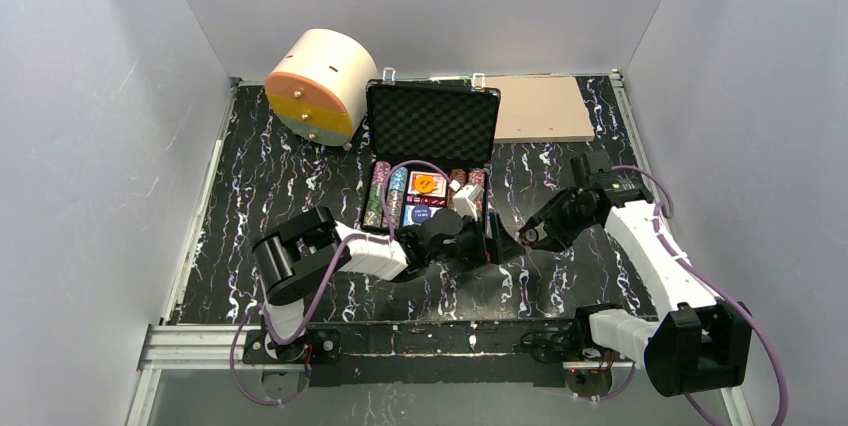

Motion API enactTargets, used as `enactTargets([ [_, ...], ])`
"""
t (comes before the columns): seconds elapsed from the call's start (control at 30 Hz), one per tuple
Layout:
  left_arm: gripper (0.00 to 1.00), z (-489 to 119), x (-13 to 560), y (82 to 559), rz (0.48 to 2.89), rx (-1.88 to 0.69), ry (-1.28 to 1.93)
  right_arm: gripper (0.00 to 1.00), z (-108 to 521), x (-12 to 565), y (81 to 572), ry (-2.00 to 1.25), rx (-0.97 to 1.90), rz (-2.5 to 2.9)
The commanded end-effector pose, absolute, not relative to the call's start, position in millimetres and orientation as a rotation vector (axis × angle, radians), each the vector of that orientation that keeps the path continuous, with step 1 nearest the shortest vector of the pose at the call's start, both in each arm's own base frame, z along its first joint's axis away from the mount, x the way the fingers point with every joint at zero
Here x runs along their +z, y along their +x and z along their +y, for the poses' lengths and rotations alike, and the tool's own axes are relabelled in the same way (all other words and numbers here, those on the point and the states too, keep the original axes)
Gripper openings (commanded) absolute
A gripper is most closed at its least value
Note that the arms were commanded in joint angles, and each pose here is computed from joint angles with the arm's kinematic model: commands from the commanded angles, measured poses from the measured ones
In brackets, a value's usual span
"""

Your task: Pack up texas hold em set

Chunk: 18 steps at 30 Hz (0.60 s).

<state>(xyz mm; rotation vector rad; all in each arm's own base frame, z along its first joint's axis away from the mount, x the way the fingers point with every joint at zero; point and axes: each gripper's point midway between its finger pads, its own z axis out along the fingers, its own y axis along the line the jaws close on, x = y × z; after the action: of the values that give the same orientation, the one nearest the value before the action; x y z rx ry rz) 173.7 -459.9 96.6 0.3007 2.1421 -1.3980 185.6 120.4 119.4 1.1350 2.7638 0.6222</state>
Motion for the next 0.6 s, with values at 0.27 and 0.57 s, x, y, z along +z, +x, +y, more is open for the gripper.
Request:
enactTargets([
  [0.27,0.59,-480,142,208,1.940,-1.464,-0.014,0.33,135,141,184,1.108,0.756,2.768],
  [0.57,0.18,-497,140,218,2.015,-1.439,-0.128,0.33,138,138,187,1.114,0.782,2.779],
])
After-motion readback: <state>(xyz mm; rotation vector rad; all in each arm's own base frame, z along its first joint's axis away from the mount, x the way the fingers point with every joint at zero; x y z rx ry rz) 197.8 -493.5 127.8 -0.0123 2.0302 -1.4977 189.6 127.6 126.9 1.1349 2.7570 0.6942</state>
